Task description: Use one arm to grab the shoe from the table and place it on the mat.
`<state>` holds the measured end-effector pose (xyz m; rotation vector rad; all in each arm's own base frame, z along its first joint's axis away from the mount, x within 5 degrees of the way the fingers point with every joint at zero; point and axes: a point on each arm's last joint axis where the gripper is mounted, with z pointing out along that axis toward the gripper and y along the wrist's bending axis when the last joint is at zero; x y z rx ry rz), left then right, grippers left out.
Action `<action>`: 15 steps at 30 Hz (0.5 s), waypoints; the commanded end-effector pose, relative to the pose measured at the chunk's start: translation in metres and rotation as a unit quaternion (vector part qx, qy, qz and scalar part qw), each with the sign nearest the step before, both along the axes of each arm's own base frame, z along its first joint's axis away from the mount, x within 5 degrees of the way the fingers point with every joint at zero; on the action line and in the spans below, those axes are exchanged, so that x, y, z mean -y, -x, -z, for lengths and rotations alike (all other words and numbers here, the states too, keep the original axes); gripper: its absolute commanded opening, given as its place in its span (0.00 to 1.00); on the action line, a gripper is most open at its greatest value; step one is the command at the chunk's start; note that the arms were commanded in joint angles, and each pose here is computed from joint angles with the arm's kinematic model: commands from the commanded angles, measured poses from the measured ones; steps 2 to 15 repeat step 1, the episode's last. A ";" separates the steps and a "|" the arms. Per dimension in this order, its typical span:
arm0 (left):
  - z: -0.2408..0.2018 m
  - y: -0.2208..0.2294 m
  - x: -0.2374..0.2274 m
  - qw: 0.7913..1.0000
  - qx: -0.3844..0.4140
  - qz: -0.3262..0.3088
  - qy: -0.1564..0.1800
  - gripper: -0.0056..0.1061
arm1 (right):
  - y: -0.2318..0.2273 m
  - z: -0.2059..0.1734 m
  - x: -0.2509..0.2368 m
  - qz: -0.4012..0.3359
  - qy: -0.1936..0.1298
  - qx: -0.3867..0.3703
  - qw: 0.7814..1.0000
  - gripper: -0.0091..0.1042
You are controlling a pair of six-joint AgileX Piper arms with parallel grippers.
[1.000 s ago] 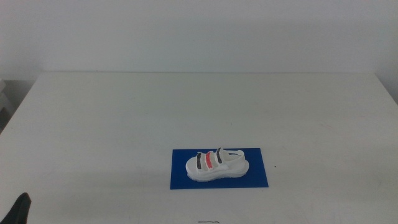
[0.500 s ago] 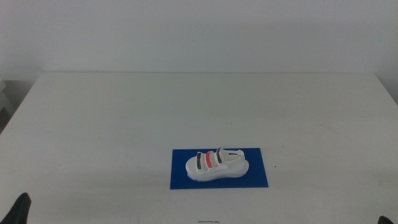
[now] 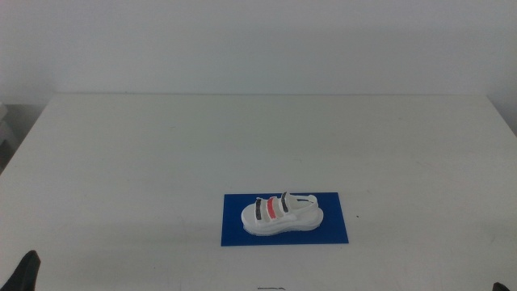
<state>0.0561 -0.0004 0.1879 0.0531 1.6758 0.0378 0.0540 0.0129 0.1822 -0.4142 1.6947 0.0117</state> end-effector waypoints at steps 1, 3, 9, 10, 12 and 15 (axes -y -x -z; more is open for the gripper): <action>-0.010 0.001 0.000 0.999 0.052 0.001 0.012 0.89 | 0.001 -0.014 0.000 -0.001 0.001 0.057 0.998 0.81; -0.010 0.001 0.000 0.999 0.052 0.001 0.012 0.89 | 0.001 -0.014 0.000 -0.001 0.001 0.057 0.998 0.81; -0.010 0.001 0.000 0.999 0.052 0.001 0.012 0.89 | 0.001 -0.014 0.000 -0.001 0.001 0.057 0.998 0.81; -0.010 0.001 0.000 0.999 0.052 0.001 0.012 0.89 | 0.001 -0.014 0.000 -0.001 0.001 0.057 0.998 0.81; -0.010 0.001 0.000 0.999 0.052 0.001 0.012 0.89 | 0.001 -0.014 0.000 -0.001 0.001 0.057 0.998 0.81; -0.010 0.001 0.000 0.999 0.052 0.001 0.012 0.89 | 0.001 -0.014 0.000 -0.001 0.001 0.057 0.998 0.81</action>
